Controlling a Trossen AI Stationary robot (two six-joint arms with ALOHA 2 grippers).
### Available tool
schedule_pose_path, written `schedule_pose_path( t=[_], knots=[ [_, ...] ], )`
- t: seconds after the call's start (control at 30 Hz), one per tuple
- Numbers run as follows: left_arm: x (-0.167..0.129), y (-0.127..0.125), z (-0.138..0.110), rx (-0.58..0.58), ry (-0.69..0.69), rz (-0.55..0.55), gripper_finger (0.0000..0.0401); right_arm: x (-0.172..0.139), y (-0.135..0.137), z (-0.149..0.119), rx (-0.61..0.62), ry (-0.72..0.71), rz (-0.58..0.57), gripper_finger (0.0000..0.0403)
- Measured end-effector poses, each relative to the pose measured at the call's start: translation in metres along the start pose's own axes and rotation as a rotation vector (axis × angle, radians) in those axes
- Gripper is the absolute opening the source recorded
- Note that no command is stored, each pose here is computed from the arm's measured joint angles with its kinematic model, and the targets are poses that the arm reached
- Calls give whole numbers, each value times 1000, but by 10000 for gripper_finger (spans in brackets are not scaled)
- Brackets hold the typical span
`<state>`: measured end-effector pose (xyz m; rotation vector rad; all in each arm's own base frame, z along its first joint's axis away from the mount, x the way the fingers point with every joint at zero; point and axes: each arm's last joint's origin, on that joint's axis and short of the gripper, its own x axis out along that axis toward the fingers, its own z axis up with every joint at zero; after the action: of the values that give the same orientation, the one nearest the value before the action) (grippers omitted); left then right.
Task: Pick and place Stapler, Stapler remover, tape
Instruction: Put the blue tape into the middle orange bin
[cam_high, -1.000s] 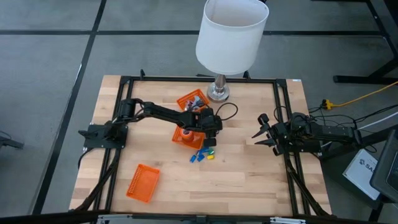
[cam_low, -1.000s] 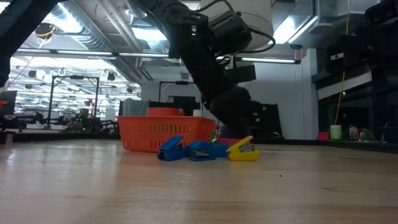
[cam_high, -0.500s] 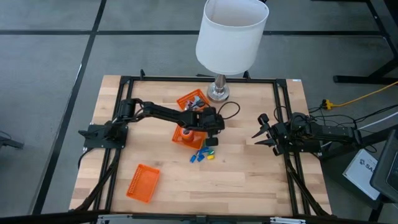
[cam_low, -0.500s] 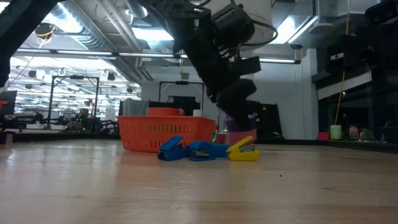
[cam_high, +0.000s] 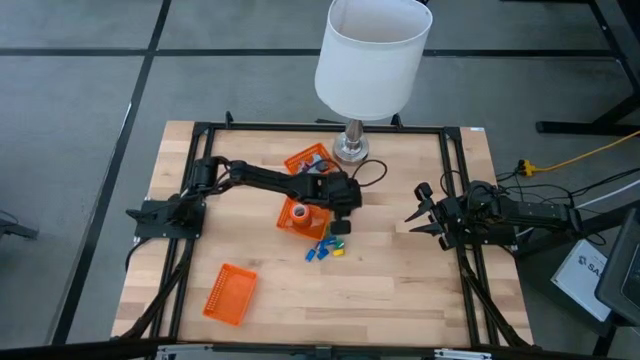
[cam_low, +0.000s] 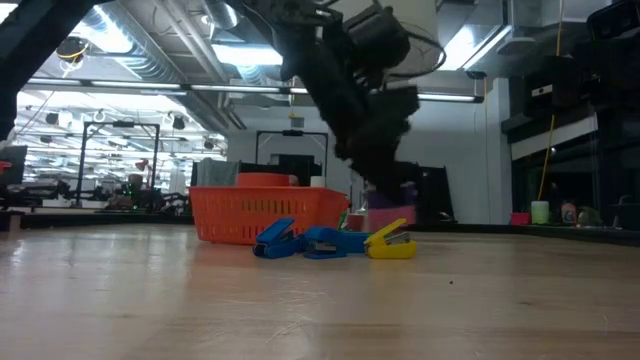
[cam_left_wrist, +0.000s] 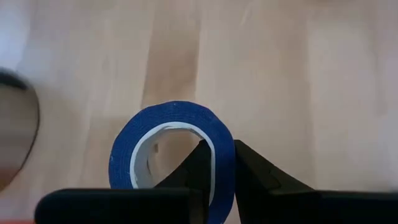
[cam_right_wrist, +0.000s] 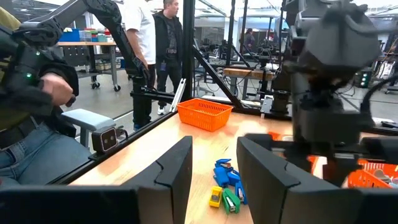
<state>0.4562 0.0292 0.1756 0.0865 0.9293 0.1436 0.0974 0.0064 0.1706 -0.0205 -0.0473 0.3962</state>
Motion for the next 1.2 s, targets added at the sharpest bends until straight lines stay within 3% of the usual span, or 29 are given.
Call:
schedule_pose_path(
  t=[0.03, 0.1, 0.13, 0.27, 0.43, 0.7, 0.93, 1.2],
  knots=[
    [0, 0, -1, 3, 8, -23, 38, 0, 0, 0, 0, 0, 0, 129],
    [0, 0, 3, -7, -41, -194, 38, 0, 0, 0, 0, 0, 0, 129],
    [-1, 0, 6, -11, -69, -227, 38, 0, 0, 0, 0, 0, 0, 129],
    [-1, 5, 1, -9, -4, -34, 38, 0, 0, 0, 0, 0, 0, 129],
    [-1, 1, 5, -3, -43, -109, 38, 0, 0, 0, 0, 0, 0, 129],
    [-7, -1, 6, 24, -43, -76, 39, 0, 0, 0, 0, 0, 0, 129],
    [-36, -1, 15, 45, -65, -36, 39, 0, 0, 0, 0, 0, 0, 129],
    [-73, 0, 16, 103, -29, -61, 38, 0, 0, 0, 0, 0, 0, 129]
  ],
)
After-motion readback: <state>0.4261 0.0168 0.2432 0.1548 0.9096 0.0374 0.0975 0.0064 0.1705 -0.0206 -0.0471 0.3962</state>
